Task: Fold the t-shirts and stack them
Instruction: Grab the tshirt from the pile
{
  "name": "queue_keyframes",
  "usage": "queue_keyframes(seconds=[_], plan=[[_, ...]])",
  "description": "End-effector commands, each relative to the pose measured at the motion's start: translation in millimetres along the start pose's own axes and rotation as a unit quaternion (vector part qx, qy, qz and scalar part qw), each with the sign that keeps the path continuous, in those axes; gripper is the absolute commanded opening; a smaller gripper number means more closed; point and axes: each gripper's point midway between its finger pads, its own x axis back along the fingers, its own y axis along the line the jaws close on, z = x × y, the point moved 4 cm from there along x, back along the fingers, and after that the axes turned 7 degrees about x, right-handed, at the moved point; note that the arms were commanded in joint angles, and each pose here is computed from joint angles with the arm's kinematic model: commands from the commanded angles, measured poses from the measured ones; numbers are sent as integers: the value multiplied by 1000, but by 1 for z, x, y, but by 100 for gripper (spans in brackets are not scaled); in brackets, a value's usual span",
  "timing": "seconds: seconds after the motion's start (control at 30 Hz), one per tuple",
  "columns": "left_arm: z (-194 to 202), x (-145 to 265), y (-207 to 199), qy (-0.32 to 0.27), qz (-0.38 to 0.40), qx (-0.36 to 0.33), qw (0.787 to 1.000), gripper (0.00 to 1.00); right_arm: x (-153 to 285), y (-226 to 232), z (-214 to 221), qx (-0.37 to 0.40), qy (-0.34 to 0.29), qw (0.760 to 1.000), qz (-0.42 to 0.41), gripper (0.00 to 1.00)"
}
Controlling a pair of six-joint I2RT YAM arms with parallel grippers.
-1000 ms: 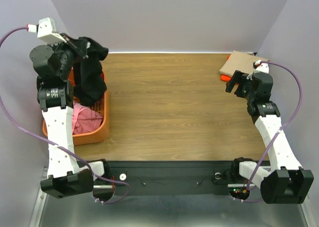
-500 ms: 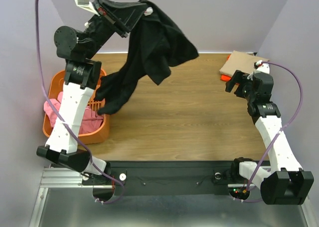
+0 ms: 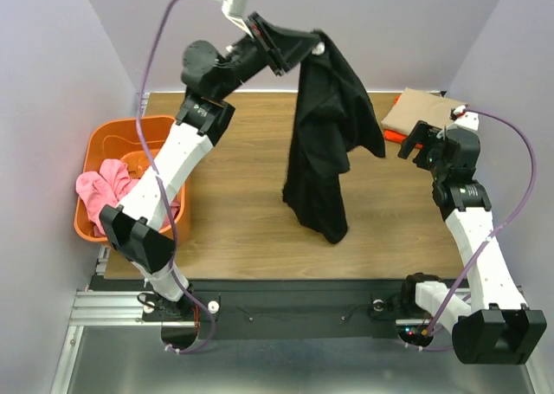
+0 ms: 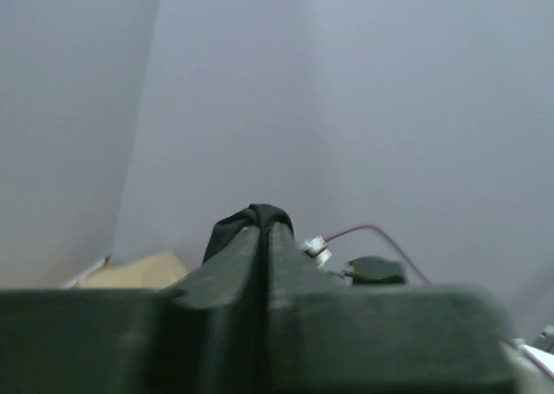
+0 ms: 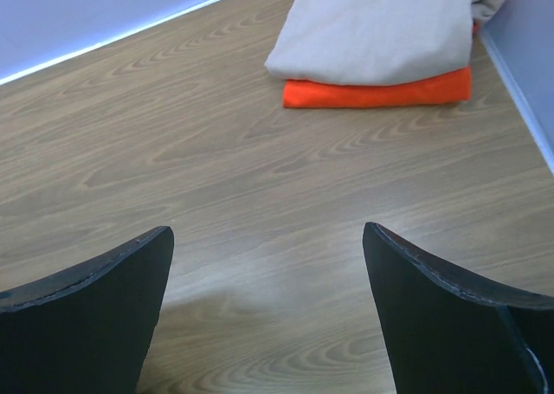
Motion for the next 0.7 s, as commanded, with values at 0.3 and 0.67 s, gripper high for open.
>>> queue_keyframes(seconds=[0.3,0.67], plan=[[151,80,147,201,-358,-30,911,99,9,5,2,52,8,998,-33,93],[236,223,152,260,-530,9,807,99,6,91,107,105,166,954,-228,82]])
